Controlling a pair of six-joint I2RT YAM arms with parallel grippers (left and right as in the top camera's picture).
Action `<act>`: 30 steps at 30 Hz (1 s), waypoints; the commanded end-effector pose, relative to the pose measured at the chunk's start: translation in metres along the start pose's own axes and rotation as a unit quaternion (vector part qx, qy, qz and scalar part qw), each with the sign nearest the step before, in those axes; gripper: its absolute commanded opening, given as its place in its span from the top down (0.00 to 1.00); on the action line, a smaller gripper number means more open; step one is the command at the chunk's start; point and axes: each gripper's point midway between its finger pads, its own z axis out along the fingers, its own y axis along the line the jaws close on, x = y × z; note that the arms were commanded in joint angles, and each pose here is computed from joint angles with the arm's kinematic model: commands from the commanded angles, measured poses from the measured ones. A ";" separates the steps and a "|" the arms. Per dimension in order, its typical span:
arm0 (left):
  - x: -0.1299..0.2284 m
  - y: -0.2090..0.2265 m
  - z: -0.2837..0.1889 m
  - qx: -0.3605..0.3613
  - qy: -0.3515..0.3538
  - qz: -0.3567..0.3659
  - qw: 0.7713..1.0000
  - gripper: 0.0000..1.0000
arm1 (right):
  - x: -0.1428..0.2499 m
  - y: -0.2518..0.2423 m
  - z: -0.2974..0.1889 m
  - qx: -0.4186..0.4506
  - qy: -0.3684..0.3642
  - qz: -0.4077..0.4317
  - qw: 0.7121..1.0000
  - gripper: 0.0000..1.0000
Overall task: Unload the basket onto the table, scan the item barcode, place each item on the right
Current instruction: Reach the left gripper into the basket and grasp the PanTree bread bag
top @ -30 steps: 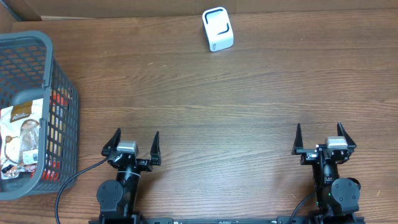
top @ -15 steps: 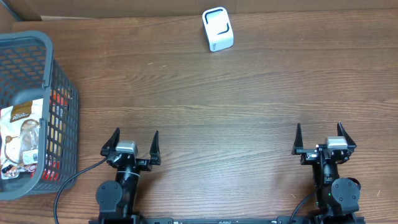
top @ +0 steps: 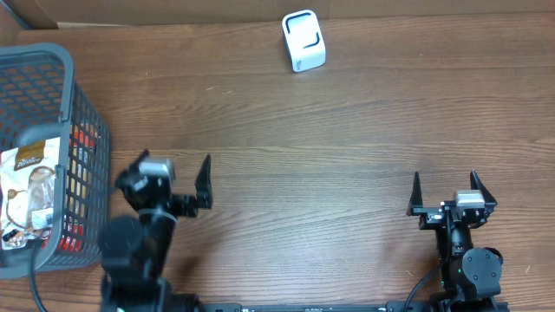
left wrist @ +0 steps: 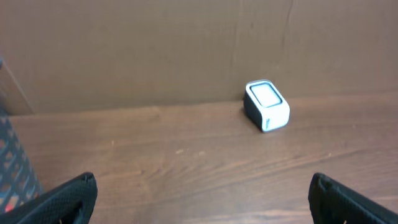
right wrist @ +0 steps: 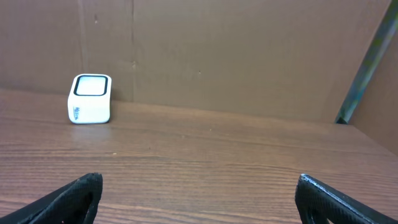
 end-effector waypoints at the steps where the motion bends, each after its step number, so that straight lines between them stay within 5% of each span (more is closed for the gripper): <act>1: -0.043 -0.005 0.008 0.018 0.022 0.007 1.000 0.00 | 0.001 -0.001 0.000 0.004 -0.003 0.000 1.000 0.00; 11: -0.130 0.002 0.031 0.017 0.167 0.019 0.986 0.00 | 0.001 -0.001 0.000 0.004 -0.003 0.000 1.000 0.00; 22: -0.166 0.003 0.062 0.025 0.166 0.012 0.986 0.01 | 0.001 -0.001 0.000 0.004 -0.003 0.000 1.000 0.00; 25: -0.163 0.030 0.060 -0.044 0.174 0.009 0.984 0.00 | 0.001 -0.001 0.000 0.004 -0.003 0.000 1.000 0.00; 30: -0.146 0.112 0.034 -0.218 0.183 -0.131 0.950 0.00 | 0.001 -0.001 0.000 0.004 -0.003 0.000 1.000 0.00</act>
